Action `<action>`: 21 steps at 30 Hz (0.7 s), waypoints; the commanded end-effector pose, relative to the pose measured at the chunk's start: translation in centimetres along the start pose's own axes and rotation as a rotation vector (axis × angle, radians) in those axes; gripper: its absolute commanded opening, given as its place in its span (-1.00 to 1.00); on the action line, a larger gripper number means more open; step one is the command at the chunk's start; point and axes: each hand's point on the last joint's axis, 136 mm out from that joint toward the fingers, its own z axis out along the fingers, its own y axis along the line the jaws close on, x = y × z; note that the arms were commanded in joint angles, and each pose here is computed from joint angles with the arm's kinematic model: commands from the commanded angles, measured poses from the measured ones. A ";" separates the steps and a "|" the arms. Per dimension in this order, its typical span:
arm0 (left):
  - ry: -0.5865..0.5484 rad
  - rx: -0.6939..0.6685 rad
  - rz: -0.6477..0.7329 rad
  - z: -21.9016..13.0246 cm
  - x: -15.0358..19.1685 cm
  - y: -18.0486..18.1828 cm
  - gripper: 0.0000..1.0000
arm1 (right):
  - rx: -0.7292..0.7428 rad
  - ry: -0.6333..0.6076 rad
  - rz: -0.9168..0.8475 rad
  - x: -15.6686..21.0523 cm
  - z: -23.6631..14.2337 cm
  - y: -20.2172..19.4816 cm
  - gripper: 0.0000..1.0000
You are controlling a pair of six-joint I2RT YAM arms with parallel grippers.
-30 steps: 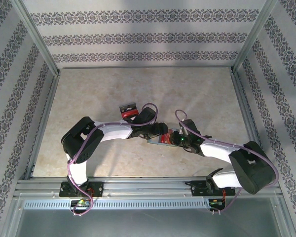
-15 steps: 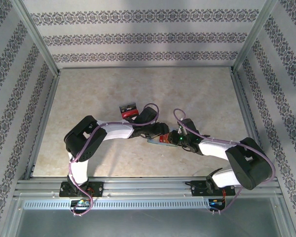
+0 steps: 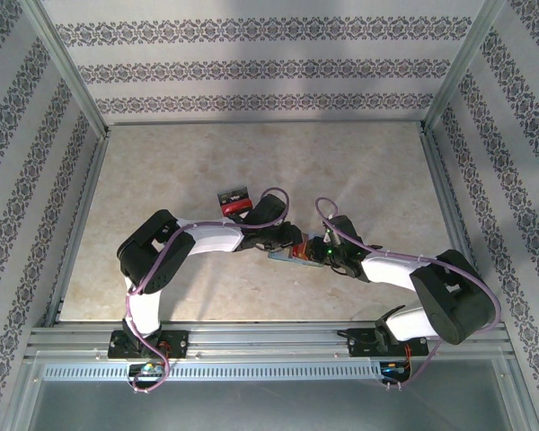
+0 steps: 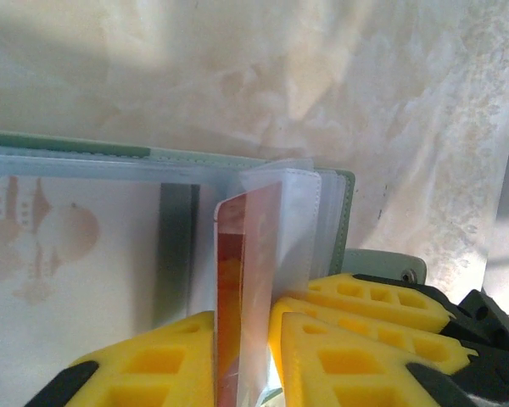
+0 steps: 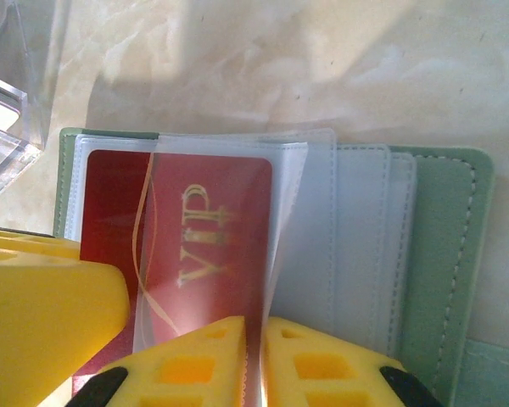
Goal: Take the credit cards out of the card holder
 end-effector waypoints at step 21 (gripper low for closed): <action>-0.069 0.032 0.033 -2.4 -2.0 0.9 -0.99 | 0.108 0.037 0.035 1.1 -0.5 -2.8 -0.69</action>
